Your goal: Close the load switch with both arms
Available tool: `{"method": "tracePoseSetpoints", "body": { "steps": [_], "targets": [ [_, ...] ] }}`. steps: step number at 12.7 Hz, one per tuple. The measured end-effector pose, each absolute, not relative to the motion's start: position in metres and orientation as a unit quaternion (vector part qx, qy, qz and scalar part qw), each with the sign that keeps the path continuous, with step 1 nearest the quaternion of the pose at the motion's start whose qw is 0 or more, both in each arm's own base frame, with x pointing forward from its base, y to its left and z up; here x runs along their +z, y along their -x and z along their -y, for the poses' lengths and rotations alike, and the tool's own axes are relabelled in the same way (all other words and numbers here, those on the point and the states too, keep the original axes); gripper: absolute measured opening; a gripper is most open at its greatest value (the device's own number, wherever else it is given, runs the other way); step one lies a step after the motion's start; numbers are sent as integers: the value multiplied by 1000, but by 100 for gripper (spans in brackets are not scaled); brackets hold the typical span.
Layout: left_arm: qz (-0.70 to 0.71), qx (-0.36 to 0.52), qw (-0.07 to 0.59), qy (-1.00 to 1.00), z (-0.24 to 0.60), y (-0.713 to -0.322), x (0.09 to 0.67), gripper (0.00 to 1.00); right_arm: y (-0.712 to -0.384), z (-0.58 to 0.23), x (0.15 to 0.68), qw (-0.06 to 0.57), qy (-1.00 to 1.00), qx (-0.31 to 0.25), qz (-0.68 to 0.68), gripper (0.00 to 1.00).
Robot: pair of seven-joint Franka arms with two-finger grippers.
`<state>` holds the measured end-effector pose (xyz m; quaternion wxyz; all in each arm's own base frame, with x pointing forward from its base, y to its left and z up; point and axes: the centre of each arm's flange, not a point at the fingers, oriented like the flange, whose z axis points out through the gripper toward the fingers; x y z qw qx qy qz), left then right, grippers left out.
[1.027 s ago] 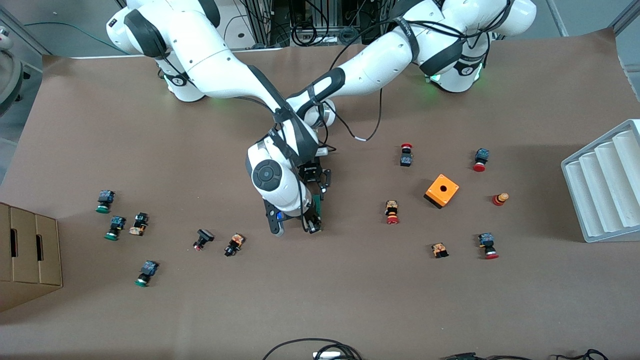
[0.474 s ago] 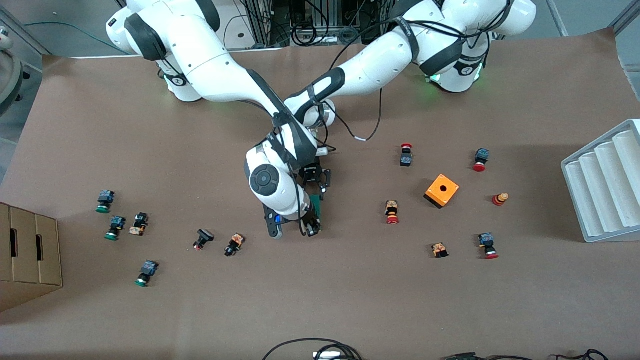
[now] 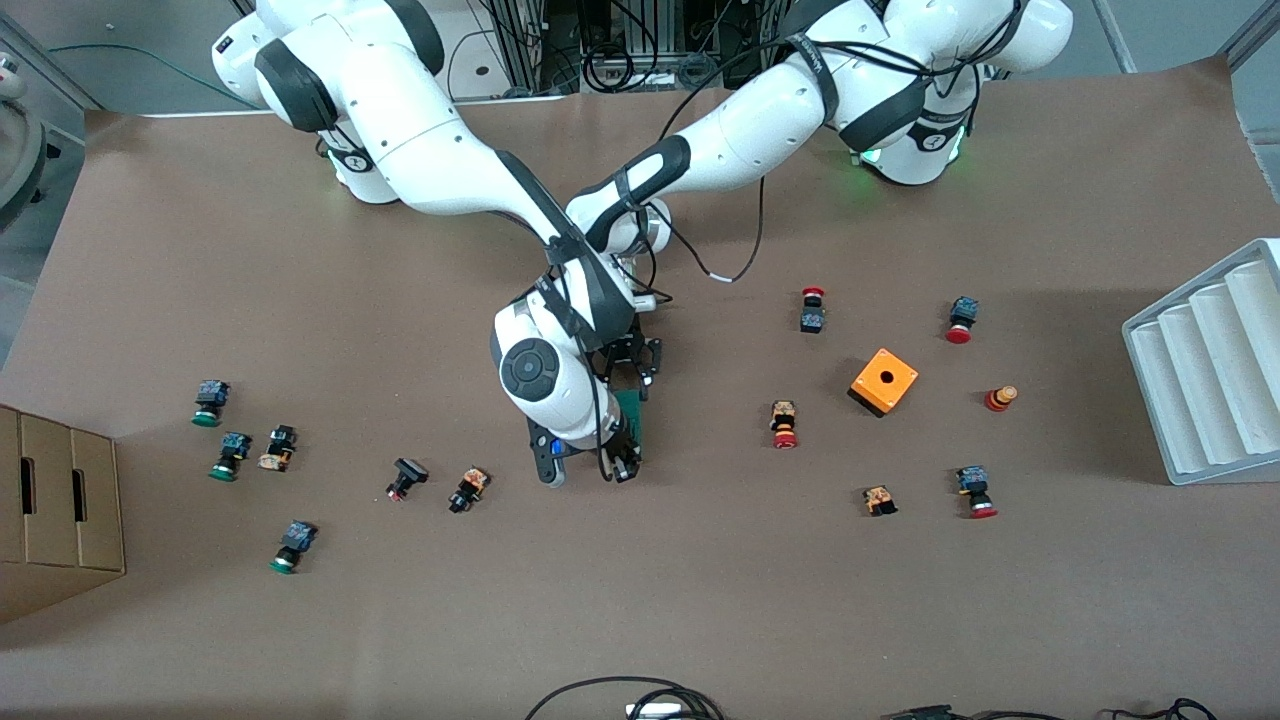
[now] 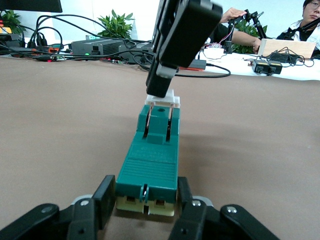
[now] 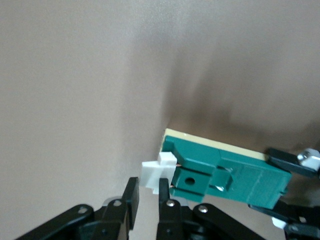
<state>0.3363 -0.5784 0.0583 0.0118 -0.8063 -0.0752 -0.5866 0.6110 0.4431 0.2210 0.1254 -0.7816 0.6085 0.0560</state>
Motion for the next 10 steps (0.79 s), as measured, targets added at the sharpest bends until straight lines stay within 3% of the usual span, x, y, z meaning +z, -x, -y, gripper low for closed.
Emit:
{"method": "tracePoseSetpoints", "body": {
  "steps": [7, 10],
  "targets": [
    [75, -587, 12, 806, 578, -336, 58, 58, -617, -440, 220, 124, 782, 55, -608, 25],
    [75, -587, 12, 806, 578, -336, 58, 58, -628, -432, 241, 132, 780, 56, -610, 40]
  ]
}}
